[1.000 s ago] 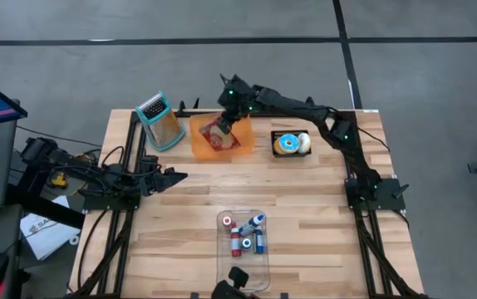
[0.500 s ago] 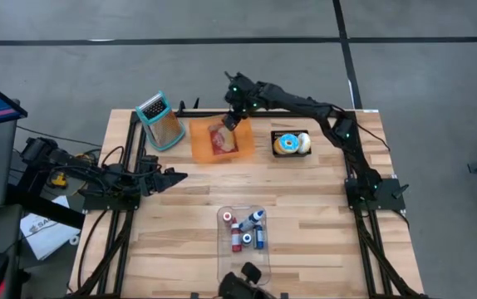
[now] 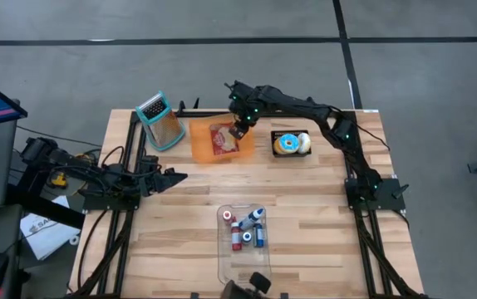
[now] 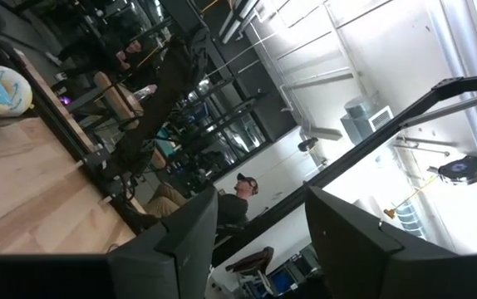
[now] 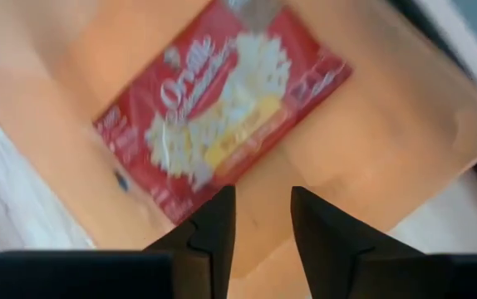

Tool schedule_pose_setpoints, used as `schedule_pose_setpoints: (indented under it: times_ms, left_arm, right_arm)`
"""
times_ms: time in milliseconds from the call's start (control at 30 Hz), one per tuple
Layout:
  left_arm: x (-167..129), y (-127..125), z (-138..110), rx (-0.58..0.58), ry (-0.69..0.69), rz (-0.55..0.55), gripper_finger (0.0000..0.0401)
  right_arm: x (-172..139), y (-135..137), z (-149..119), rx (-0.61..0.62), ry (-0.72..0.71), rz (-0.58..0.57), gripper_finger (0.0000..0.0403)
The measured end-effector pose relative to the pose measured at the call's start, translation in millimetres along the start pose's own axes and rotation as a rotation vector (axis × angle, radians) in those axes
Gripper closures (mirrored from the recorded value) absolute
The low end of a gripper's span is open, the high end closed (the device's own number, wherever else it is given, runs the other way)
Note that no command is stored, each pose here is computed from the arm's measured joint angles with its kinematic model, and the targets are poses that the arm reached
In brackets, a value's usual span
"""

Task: Pick & Place Food Item
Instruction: Put the red popcorn bag into the orange bin

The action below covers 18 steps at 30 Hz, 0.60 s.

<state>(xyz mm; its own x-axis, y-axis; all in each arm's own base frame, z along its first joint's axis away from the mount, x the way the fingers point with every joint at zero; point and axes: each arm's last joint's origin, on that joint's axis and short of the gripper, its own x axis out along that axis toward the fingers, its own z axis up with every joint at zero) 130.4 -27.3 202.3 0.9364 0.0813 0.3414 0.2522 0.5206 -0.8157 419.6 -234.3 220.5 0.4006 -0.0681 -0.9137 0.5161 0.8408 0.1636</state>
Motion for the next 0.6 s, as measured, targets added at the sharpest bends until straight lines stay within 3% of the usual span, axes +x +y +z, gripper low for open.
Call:
schedule_pose_setpoints:
  times_ms: [333, 500, 600]
  left_arm:
    - [-0.1, 0.1, -0.1, 0.002, 0.001, 0.0, 0.0219]
    - [-0.1, -0.1, -0.2, 0.005, 0.007, -0.005, 0.0219]
    - [-0.1, -0.2, -0.4, 0.006, 0.012, -0.008, 0.0219]
  right_arm:
    - [-26.9, 35.0, -8.6, -0.118, 0.023, 0.009, 0.0317]
    - [-24.0, 51.9, -22.2, -0.188, 0.12, -0.118, 0.0335]
    - [-14.7, 61.5, -26.3, -0.207, 0.108, -0.155, 0.0356]
